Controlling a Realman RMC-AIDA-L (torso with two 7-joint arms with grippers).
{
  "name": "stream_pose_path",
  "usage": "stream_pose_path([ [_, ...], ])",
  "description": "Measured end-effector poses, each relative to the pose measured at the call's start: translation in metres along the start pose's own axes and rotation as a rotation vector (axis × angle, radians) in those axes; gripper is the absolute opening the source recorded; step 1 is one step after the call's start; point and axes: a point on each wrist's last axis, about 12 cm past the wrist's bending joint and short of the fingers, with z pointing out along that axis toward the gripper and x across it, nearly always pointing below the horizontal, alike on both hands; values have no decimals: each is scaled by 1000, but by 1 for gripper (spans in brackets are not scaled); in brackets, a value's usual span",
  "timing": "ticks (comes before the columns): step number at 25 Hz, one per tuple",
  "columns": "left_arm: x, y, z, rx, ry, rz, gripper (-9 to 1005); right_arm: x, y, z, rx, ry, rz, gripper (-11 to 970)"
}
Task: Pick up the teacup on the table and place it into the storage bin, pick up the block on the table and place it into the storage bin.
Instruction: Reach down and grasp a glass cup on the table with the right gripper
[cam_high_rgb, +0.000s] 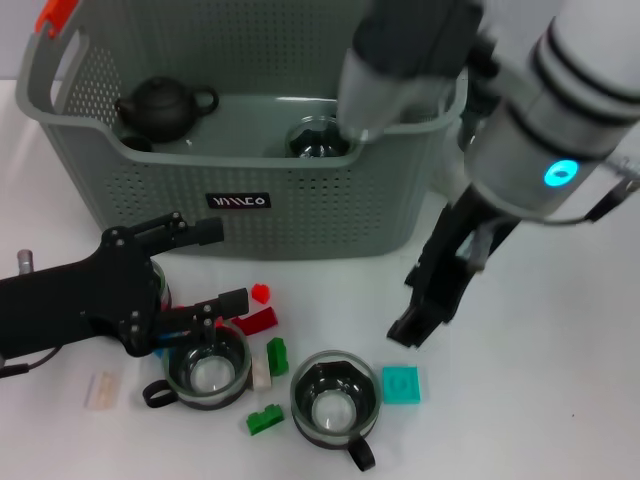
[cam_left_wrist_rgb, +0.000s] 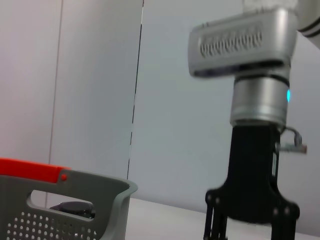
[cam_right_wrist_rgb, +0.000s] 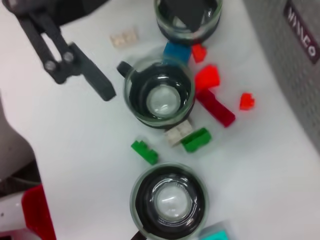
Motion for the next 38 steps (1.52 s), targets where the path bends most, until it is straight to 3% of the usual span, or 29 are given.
stream_pose_path([
  [12, -1, 1, 0, 3, 0, 4, 829, -13, 14, 55, 14, 29, -48, 647],
  [38, 0, 0, 1, 5, -2, 6, 829, -19, 14, 96, 54, 29, -64, 647],
])
